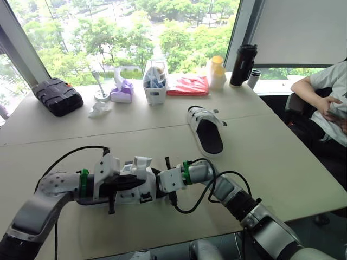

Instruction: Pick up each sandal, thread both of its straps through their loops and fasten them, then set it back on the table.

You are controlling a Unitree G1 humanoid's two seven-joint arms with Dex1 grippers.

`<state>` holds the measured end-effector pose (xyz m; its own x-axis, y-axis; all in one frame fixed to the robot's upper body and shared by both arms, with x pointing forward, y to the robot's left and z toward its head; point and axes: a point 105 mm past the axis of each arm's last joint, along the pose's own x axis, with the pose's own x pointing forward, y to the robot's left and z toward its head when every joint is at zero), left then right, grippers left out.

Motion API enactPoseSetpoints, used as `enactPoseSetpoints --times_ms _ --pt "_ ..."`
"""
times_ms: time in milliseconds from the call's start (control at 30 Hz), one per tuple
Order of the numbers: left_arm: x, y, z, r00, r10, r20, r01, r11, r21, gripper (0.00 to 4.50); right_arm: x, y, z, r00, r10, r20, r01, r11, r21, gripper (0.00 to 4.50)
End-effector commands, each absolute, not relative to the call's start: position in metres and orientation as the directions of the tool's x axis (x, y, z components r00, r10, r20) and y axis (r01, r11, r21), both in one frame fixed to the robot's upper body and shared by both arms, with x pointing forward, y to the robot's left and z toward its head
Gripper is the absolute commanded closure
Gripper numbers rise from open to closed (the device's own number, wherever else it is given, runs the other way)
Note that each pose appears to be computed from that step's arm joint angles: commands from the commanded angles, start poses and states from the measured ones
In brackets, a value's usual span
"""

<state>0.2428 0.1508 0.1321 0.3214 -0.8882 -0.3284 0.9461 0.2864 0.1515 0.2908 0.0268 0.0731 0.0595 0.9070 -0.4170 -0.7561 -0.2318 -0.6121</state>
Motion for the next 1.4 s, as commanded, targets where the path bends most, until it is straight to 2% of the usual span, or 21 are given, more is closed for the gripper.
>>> enactPoseSetpoints --times_ms 33,100,367,567,767,1000,1100,1400 --pt "0.225 0.144 0.132 0.237 -0.909 -0.342 0.969 0.246 0.019 4.47 0.283 0.017 0.039 0.034 0.85 -0.526 -0.801 -0.291 -0.523 4.5" --pt "0.222 0.143 0.136 0.228 -0.917 -0.327 0.968 0.25 -0.026 4.47 0.283 0.018 0.039 0.034 0.85 -0.526 -0.801 -0.292 -0.523 4.5" --pt "0.231 0.147 0.122 0.279 -0.9 -0.333 0.953 0.302 -0.016 4.47 0.284 0.02 0.04 0.032 0.851 -0.525 -0.797 -0.295 -0.527 4.5" --pt "0.233 0.158 0.109 0.29 -0.873 -0.392 0.954 0.298 0.043 4.47 0.284 0.015 0.039 0.039 0.848 -0.529 -0.801 -0.29 -0.523 4.5" --pt "0.231 0.157 0.11 0.253 -0.88 -0.403 0.967 0.244 0.073 4.47 0.284 0.016 0.039 0.037 0.848 -0.529 -0.801 -0.292 -0.523 4.5" --pt "0.223 0.144 0.119 0.184 -0.921 -0.344 0.983 0.169 0.074 4.47 0.283 0.017 0.039 0.032 0.849 -0.528 -0.8 -0.294 -0.523 4.5" --pt "0.218 0.138 0.117 0.152 -0.921 -0.359 0.987 0.122 0.105 4.47 0.283 0.017 0.039 0.032 0.849 -0.527 -0.801 -0.293 -0.522 4.5" --pt "0.224 0.147 0.118 0.129 -0.903 -0.41 0.989 0.087 0.12 4.47 0.282 0.018 0.038 0.031 0.85 -0.526 -0.803 -0.292 -0.519 4.5"
